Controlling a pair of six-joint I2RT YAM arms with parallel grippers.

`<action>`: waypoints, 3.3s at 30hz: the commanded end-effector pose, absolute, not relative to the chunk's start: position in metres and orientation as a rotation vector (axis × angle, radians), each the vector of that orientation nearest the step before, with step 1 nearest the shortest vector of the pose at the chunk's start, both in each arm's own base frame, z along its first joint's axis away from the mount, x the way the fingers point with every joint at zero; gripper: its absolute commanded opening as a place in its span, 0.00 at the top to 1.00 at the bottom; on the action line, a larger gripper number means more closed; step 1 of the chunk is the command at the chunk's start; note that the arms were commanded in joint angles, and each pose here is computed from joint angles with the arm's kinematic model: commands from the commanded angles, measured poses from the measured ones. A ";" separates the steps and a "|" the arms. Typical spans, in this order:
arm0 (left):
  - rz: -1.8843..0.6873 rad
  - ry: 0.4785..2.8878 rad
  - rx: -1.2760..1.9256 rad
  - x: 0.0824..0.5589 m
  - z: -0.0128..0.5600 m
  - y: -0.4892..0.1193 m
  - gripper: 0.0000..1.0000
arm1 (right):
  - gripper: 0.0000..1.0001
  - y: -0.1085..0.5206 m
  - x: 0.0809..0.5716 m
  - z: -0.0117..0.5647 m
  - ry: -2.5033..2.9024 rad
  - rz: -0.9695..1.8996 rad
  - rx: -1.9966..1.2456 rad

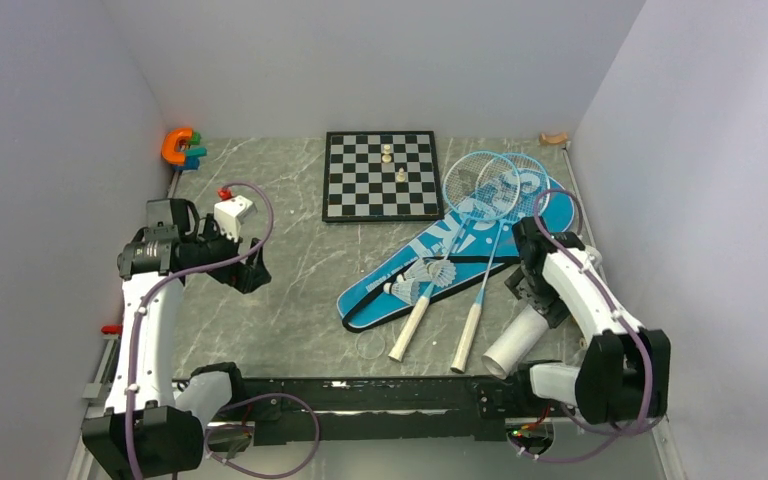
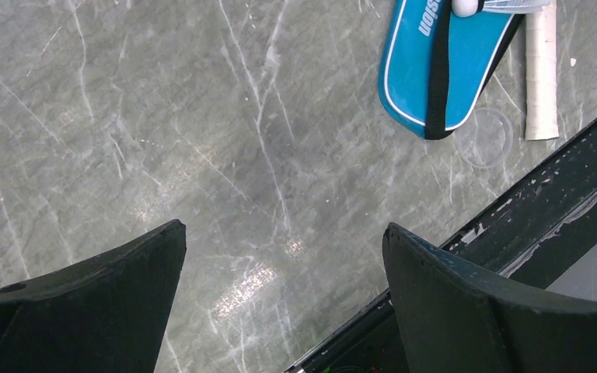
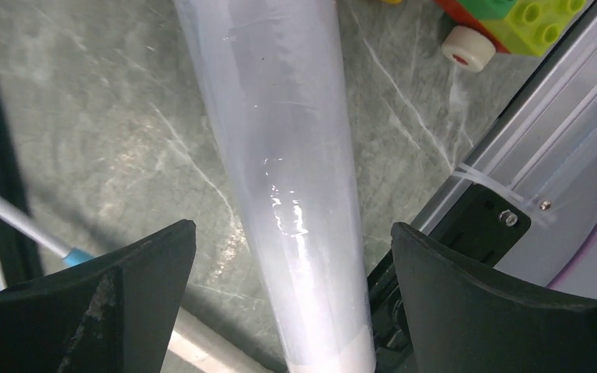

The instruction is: Pack up the badminton gear

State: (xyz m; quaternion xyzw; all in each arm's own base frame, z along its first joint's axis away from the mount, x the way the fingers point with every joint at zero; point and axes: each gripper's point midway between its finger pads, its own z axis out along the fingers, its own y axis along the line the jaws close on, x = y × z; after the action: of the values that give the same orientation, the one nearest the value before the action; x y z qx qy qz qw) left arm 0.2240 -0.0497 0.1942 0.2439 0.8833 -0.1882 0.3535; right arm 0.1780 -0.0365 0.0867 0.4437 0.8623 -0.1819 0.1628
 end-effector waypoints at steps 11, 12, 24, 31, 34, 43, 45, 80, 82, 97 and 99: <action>-0.580 2.253 0.744 0.233 0.194 -0.086 0.01 | 0.00 -0.039 0.176 0.042 2.540 -0.690 1.361; -0.582 2.255 0.763 0.233 0.192 -0.090 0.01 | 0.00 -0.040 0.175 0.039 2.546 -0.696 1.367; -0.612 2.263 0.802 0.244 0.189 -0.105 0.01 | 0.00 -0.052 0.166 0.019 2.574 -0.813 1.439; -0.607 2.260 0.827 0.243 0.186 -0.107 0.01 | 0.22 -0.047 0.167 0.023 2.519 -0.750 1.450; -0.590 2.264 0.841 0.242 0.184 -0.107 0.01 | 0.31 -0.041 0.168 0.029 2.483 -0.684 1.429; -0.575 2.275 0.886 0.248 0.189 -0.116 0.01 | 0.63 -0.019 0.190 0.068 2.384 -0.464 1.320; -0.577 2.276 0.892 0.249 0.191 -0.119 0.01 | 0.62 -0.018 0.195 0.085 2.359 -0.464 1.292; -0.295 2.277 0.445 0.204 0.238 0.022 0.01 | 0.61 0.456 0.286 0.126 2.487 0.492 0.858; -0.307 2.292 0.427 0.198 0.236 0.028 0.01 | 0.59 0.470 0.287 0.114 2.511 0.517 0.876; -0.420 2.231 0.530 0.194 0.227 0.012 0.01 | 0.06 0.509 0.267 0.096 2.631 0.695 0.748; -0.447 2.225 0.548 0.195 0.226 0.006 0.01 | 0.03 0.503 0.265 0.111 2.610 0.716 0.707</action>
State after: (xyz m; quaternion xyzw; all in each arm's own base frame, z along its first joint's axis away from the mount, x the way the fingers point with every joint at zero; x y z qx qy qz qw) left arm 0.1939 0.0250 0.2224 0.1854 0.8966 -0.1404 0.3768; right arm 0.2686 0.4966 0.0543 0.2720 0.9300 0.1893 0.1590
